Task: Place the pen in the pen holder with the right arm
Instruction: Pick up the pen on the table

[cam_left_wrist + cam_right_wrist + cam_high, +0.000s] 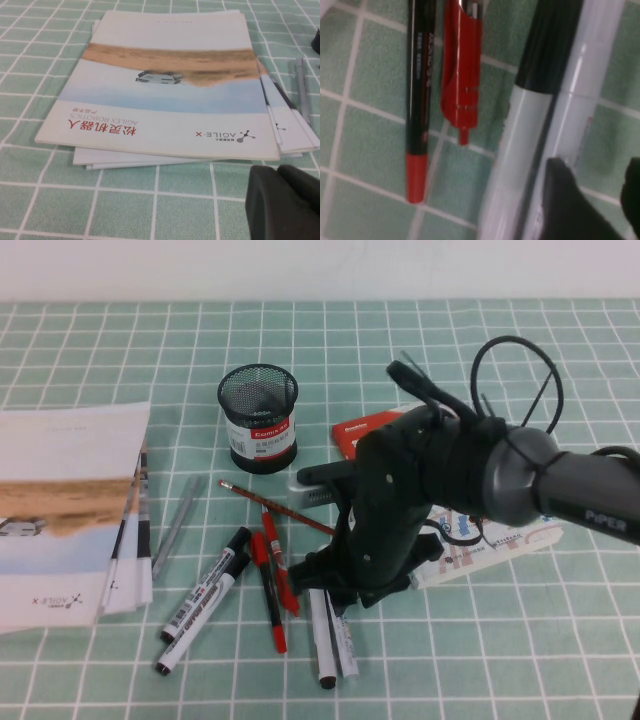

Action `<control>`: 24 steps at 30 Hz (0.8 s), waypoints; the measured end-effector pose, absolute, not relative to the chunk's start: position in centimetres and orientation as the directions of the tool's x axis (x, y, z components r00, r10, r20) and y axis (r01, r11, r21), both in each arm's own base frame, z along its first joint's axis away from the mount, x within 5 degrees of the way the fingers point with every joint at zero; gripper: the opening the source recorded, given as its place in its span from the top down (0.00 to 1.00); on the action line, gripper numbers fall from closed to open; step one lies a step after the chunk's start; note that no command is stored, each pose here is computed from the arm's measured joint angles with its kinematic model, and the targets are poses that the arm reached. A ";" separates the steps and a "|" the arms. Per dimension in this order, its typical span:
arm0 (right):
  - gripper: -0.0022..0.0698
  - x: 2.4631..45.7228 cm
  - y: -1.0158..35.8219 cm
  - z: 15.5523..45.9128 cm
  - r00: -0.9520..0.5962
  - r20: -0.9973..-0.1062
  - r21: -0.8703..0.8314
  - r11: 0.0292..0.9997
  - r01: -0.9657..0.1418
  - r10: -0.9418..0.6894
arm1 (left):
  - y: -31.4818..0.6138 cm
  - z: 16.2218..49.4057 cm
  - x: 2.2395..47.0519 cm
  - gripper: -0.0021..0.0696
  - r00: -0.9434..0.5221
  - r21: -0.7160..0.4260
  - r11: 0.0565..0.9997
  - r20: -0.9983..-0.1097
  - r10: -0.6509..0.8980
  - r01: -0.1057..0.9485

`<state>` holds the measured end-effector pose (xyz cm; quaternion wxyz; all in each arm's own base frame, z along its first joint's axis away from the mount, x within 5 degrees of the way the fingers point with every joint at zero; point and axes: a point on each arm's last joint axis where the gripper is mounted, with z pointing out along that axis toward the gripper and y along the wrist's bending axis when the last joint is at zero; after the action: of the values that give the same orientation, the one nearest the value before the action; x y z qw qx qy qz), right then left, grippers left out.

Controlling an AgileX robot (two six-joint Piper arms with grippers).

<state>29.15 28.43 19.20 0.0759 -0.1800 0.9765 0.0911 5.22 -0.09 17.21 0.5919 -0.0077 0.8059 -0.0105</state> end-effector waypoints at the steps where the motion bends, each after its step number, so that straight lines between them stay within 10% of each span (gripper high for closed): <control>1: 0.65 29.3 28.5 18.9 -0.924 -0.177 0.149 0.919 -0.365 -0.339 | -0.1 17.2 5.2 0.98 -0.299 -0.026 1.000 -0.954 -0.025 0.000; 24: 0.81 29.8 29.5 17.9 -0.919 -0.136 0.111 0.916 -0.385 -0.369 | -0.1 17.2 5.2 0.98 -0.299 -0.026 1.000 -0.954 -0.025 0.000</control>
<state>29.84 29.47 17.90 0.0563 -0.1929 0.9773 0.0677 5.22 -0.09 17.21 0.5919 -0.0077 0.8059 -0.0105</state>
